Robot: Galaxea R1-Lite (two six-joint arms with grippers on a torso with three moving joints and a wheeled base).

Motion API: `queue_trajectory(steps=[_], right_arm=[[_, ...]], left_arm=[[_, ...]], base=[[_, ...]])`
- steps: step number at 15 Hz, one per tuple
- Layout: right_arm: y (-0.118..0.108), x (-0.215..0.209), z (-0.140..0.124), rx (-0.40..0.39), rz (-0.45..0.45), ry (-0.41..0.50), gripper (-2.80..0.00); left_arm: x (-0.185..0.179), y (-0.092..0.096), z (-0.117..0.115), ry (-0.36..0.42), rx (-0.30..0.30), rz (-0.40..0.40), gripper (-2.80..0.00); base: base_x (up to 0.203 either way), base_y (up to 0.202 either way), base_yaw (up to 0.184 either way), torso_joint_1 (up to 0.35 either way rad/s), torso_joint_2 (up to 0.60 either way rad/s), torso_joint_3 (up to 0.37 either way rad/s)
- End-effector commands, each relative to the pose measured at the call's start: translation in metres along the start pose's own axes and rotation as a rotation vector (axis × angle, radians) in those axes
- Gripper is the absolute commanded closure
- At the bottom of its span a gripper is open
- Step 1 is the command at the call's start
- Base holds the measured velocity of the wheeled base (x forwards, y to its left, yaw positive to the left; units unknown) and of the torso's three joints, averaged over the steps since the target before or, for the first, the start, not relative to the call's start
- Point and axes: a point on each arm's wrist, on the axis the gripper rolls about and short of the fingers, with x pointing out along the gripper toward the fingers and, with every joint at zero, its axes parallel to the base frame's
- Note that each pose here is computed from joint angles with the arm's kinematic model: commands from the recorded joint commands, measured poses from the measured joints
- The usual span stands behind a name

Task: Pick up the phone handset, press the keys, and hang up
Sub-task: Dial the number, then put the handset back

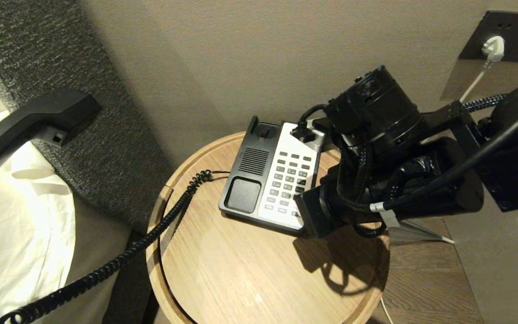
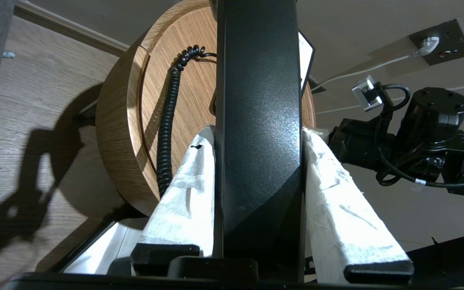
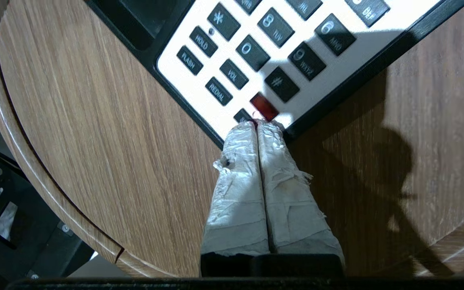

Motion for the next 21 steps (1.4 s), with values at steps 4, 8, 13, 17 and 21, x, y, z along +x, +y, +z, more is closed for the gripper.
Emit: queue_trajectory(steps=[4,8,13,17,21], right_arm=[[-0.016,-0.027,-0.007,0.027,-0.016,-0.032,0.00],[-0.038,-0.055,-0.005,0.082,-0.080,-0.112,0.00],[-0.062,-0.091,-0.005,0.146,-0.133,-0.200,0.00],[-0.083,-0.116,-0.021,0.202,-0.214,-0.242,0.00],[-0.094,-0.129,-0.042,0.258,-0.249,-0.243,0.00]], left_arm=[[0.023,-0.008,0.001,0.044,0.093,0.032,0.00],[0.068,-0.024,0.002,0.121,0.180,0.091,0.00],[0.154,-0.063,0.000,0.166,0.322,0.148,0.00],[0.202,-0.091,-0.020,0.197,0.442,0.164,0.00],[0.215,-0.095,-0.033,0.217,0.512,0.189,0.00]], base=[[0.000,0.000,0.000,0.000,0.00,0.000],[0.000,0.000,0.000,0.000,0.00,0.000],[0.000,0.000,0.000,0.000,0.00,0.000],[0.000,0.000,0.000,0.000,0.00,0.000],[0.000,0.000,0.000,0.000,0.00,0.000]])
